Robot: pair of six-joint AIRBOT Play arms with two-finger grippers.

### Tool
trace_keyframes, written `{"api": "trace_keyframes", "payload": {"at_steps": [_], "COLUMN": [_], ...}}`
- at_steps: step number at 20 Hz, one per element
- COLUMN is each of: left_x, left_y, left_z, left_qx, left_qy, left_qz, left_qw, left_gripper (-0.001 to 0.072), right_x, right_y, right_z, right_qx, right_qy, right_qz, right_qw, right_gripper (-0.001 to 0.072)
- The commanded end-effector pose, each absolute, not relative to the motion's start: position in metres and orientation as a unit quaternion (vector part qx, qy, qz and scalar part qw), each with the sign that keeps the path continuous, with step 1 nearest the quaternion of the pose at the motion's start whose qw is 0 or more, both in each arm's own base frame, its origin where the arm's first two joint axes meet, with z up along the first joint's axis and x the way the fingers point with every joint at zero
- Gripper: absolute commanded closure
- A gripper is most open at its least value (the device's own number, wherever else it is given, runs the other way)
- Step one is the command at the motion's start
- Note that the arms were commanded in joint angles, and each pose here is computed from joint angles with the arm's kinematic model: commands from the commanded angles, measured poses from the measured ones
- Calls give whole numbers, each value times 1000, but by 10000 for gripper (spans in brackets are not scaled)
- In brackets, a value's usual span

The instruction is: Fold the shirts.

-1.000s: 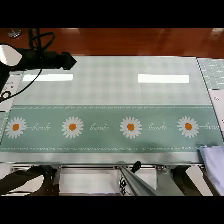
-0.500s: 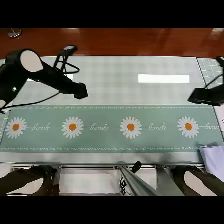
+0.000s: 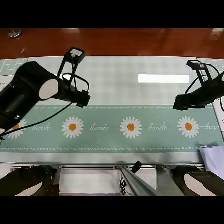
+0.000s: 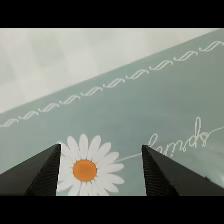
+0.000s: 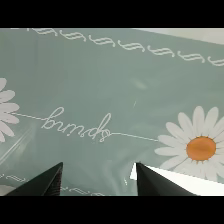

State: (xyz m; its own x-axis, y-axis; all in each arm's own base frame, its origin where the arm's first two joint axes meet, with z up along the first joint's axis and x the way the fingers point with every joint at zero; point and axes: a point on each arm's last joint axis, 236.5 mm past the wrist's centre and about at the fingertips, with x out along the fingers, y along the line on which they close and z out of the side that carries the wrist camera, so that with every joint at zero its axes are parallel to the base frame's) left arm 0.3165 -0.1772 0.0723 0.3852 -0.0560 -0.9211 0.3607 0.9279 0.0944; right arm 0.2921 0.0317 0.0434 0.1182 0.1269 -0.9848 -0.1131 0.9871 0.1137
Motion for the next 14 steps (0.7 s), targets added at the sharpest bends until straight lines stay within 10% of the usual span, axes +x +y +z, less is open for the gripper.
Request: {"api": "trace_keyframes", "payload": {"at_steps": [1,14], "left_x": [307,316], "left_y": [-173,-181], "left_z": [54,55], "left_qx": [139,133], "left_qy": [552,534], "left_qz": [-113,-123], "left_qw": [814,826], "left_gripper": [91,91], "right_x": [292,292], "right_y": [41,38], "right_z": [33,25], "right_qx": [29,28], "right_qy": [656,656], "right_qz": [80,73], "right_qw": [750,750], "right_gripper": [208,208]}}
